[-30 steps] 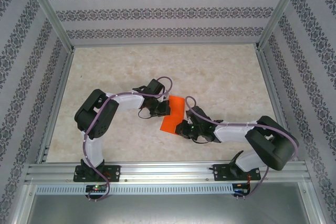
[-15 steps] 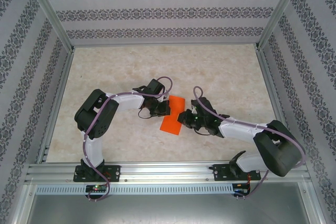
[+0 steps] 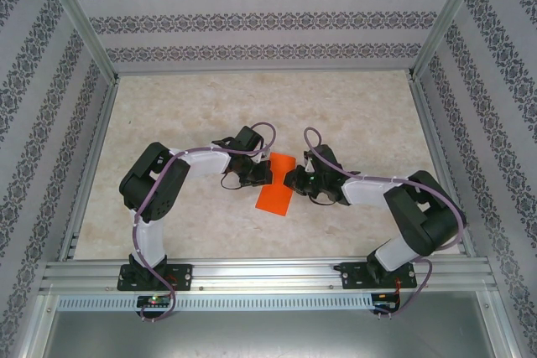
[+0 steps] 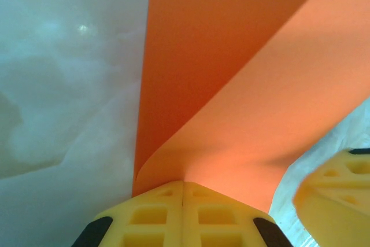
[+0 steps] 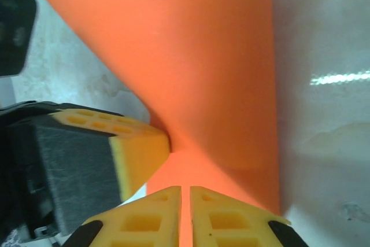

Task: Fold a paper plane with a square sheet of paper (pick it up from the middle)
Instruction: Fold the square sheet of paper in half at the center of the table.

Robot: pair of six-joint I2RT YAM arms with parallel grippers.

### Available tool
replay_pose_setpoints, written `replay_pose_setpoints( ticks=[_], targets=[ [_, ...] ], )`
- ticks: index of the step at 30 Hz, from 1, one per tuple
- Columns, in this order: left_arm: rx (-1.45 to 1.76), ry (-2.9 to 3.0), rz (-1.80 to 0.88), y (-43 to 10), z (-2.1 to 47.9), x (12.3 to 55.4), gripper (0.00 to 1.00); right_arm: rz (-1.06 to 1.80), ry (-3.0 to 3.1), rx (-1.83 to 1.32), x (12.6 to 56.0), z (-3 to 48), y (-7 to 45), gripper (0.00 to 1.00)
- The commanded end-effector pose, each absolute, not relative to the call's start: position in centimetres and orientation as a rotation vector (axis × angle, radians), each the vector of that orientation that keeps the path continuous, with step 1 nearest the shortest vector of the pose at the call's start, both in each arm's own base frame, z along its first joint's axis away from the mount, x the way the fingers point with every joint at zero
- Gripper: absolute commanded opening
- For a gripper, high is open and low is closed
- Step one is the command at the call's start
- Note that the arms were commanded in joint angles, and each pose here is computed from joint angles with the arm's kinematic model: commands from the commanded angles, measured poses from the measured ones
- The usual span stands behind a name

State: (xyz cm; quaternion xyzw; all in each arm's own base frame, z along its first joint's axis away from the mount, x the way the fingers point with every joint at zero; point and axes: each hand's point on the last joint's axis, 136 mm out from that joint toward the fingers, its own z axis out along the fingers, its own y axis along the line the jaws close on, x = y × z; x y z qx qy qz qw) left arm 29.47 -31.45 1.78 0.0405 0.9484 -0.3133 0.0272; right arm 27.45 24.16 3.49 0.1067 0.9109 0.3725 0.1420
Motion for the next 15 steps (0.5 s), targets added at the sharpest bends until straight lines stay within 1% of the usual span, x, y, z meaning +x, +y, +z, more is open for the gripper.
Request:
replay_pose_setpoints(
  ticks=[1,5,7,15],
  targets=[
    [0.115,3.079,-0.805,-29.4,-1.8,27.1,0.03,1.033,2.625,0.284,28.0,2.5,23.6,0.13],
    [0.112,3.084,-0.804,-29.4,-2.0,27.0,0.03,1.008,2.677,0.316,27.4,0.4,23.1,0.13],
    [0.117,3.086,-0.799,-29.3,-2.0,26.9,0.03,1.022,2.671,0.331,27.3,0.4,23.1,0.13],
    [0.117,3.090,-0.787,-29.0,-2.2,26.7,0.03,1.141,2.548,0.273,29.5,5.8,24.5,0.15]
  ],
)
